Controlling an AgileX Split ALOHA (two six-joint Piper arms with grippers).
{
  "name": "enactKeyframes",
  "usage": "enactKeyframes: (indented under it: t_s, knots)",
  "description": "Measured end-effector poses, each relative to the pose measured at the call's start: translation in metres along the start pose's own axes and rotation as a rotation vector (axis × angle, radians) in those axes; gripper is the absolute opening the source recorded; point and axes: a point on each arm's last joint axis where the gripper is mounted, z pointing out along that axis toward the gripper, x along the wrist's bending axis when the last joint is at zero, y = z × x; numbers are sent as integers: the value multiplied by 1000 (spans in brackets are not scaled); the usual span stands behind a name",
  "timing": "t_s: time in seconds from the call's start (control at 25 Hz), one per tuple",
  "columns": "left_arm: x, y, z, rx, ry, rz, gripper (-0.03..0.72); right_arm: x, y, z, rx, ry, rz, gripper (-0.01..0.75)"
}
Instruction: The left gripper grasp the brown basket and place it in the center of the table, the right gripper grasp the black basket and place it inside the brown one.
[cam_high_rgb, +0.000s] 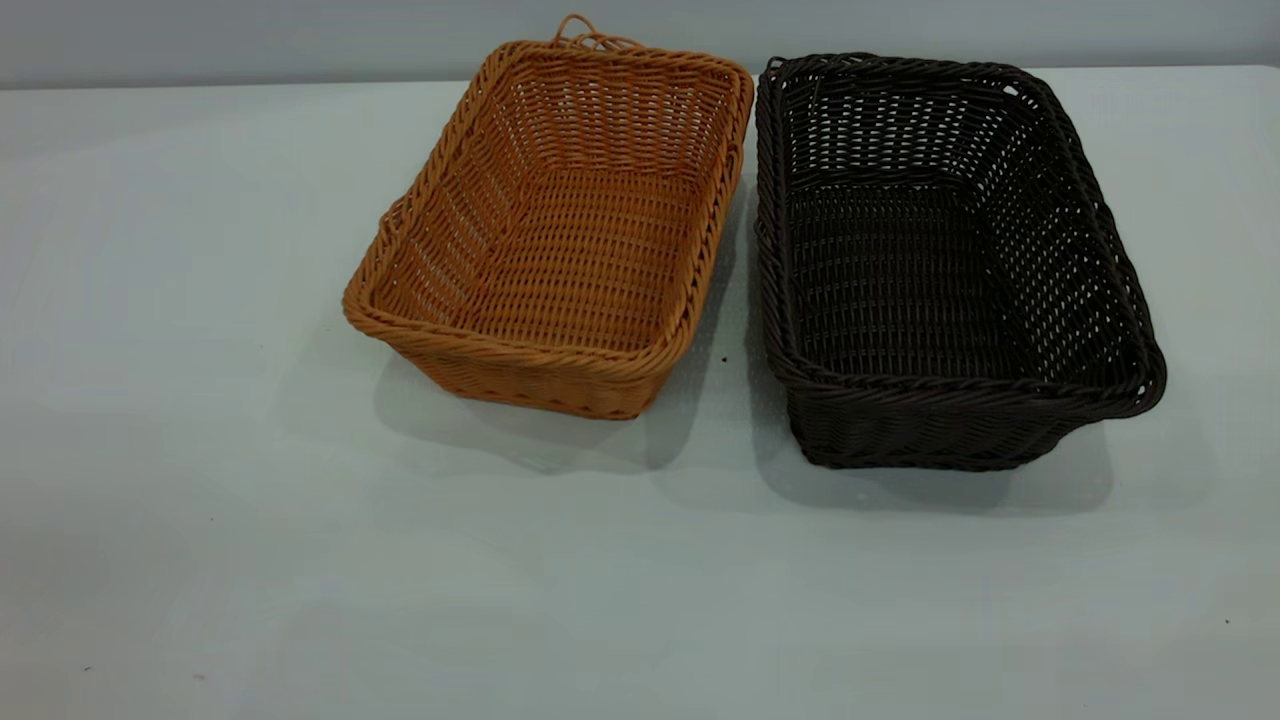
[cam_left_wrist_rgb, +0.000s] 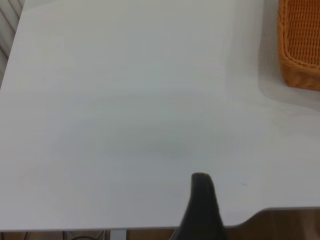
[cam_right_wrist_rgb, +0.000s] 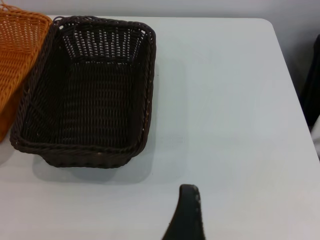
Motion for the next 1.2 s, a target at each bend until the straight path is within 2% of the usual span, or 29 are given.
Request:
enactKeyframes:
  t_s: [0.92,1.08,1.2]
  knots:
    - [0,0,0,0,0,0,518,1,0,0,0,9,4,573]
    - [4,1,0,-10,46,16,518,1,0,0,-1,11,6,573]
    - [9,14,-7,-61,95,24,518,2,0,0,-1,21,10,573]
